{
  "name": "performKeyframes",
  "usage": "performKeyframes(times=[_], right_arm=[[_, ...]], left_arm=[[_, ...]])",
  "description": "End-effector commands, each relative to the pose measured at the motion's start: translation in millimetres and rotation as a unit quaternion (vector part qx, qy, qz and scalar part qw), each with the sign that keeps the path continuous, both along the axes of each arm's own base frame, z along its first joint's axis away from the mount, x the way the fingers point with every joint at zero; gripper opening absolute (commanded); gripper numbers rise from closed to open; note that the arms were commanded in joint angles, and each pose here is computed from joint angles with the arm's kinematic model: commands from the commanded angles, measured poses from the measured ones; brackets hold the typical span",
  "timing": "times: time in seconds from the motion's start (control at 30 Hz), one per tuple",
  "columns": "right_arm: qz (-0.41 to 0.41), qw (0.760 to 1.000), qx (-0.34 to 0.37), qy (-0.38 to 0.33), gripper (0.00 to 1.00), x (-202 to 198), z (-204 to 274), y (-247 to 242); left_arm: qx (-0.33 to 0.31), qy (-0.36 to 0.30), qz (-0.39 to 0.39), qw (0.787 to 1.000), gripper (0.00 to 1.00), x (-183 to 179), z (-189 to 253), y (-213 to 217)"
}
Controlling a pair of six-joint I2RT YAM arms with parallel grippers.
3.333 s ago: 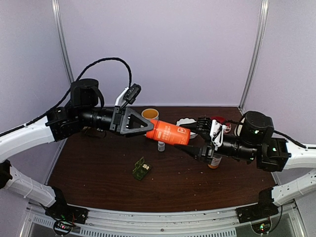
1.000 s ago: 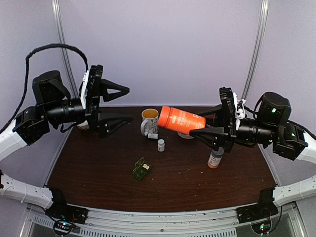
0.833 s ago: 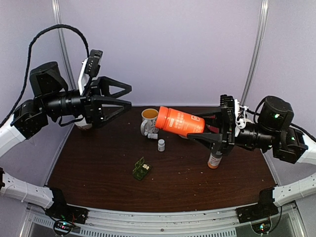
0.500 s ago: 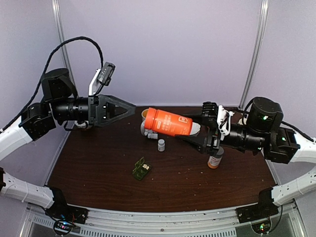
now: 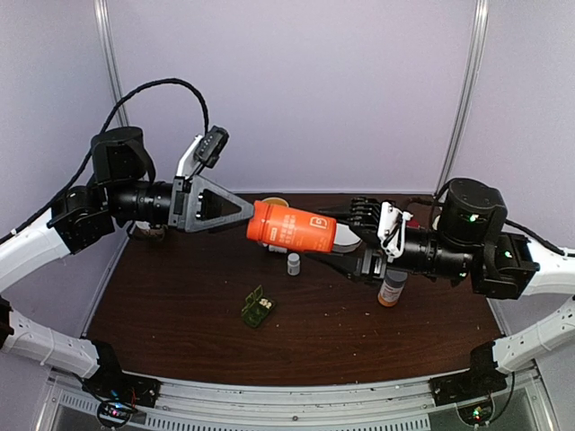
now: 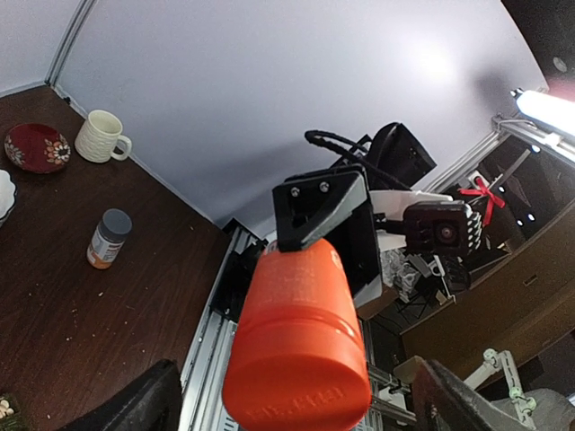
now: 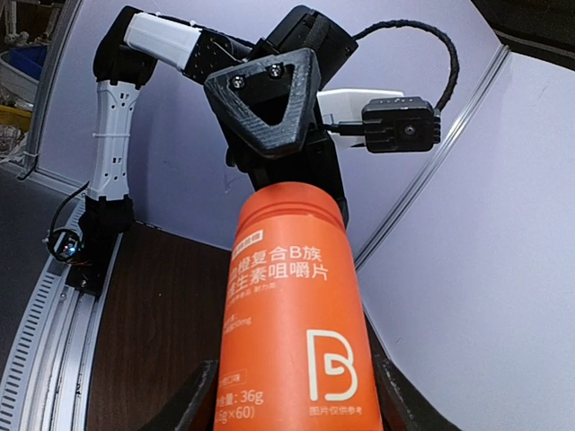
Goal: Sort the pills into containers
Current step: Screw the lid of the pill bottle onto the pill bottle.
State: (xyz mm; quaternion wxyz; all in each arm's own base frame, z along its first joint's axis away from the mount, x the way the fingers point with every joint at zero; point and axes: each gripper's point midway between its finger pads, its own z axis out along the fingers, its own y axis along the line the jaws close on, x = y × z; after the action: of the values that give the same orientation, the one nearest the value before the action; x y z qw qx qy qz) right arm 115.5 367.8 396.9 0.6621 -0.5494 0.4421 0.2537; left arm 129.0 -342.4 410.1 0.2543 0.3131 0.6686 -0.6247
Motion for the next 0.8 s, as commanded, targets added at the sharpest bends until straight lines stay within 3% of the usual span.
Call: performKeyframes(times=[0.0,0.13,0.47,0.57,0.77], right_arm=[[-0.019,0.999,0.035,-0.014,0.00,4.6,27.8,-1.6],[-0.017,0.999,0.032,-0.015,0.00,4.0,27.0,-0.6],[-0.023,1.000,0.016,-0.010,0.00,5.8,21.9,3.0],[-0.022,1.000,0.015,-0.005,0.00,5.0,21.7,3.1],[-0.018,0.999,0.019,0.032,0.00,3.9,20.0,4.1]], left_arm=[[-0.011,0.004,-0.024,1.000,0.91,-6.1,6.2,-1.0],[-0.011,0.004,-0.026,1.000,0.87,-8.3,7.3,0.9],[-0.004,0.005,-0.032,0.999,0.56,-10.2,4.7,1.2],[-0.001,-0.005,-0.029,1.000,0.42,-9.7,4.0,1.9],[0.008,-0.033,-0.033,0.999,0.33,-10.7,0.7,2.9]])
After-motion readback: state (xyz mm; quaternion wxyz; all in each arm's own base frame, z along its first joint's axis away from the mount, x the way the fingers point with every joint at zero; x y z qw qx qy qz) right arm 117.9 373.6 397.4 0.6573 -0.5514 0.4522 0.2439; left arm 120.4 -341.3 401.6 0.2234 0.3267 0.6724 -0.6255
